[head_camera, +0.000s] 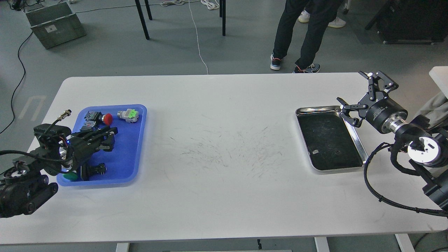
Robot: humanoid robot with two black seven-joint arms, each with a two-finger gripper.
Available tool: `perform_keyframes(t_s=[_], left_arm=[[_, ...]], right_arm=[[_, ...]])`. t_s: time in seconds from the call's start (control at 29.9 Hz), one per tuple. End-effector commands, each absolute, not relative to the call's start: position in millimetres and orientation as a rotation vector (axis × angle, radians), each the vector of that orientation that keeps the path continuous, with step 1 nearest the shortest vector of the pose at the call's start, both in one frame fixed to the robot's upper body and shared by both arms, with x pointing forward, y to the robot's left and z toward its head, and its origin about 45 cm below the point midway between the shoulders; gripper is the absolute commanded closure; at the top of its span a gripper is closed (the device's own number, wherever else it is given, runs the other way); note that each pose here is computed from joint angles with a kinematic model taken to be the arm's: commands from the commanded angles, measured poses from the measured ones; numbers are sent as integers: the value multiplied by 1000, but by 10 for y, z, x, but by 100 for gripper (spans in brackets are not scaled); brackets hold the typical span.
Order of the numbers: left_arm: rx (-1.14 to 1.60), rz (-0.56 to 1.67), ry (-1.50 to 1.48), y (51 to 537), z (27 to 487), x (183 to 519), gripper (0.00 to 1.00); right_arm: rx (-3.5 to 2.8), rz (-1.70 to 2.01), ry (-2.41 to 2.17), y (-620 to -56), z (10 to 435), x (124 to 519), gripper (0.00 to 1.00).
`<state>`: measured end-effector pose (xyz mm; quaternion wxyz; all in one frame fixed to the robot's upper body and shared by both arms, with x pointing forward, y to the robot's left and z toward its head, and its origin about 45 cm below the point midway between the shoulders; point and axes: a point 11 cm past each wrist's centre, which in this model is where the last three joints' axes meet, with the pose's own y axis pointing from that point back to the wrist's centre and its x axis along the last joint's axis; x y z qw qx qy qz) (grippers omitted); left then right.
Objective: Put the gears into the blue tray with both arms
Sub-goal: 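Carry the black part into the blue tray and release it, then raise the left gripper away from the blue tray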
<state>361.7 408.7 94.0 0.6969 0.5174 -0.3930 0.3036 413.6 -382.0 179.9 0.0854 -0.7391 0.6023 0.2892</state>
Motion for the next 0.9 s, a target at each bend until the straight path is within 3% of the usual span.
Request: perform_keyframes(t_s=[0.0,0.1,0.23,0.33,0.6,0.87], left_arm=[[1154,678,-875,4090,936,3617,63],[1157,679,-875,4103,938,3616,53],[1141,704,-865,4103,958,3630,20],[1109,762,-850,4101,1014,3676,9],[963,1011,-849,4097,1580,4119,3],[476,1626,-419,4282,2368,4632,3]], right_arm=[[-2202,862,1797,-3825,1800,4136,6],[-2201,862,1800,-3834,1796,4131,6],[-2201,864,1798,-3827,1793,4132,6],[-2201,862,1796,-3824,1799,4134,6],[-2226,839,1753,-3740,1910,4173,6],[-2308,757,1694,-3669,2202,4225,6]])
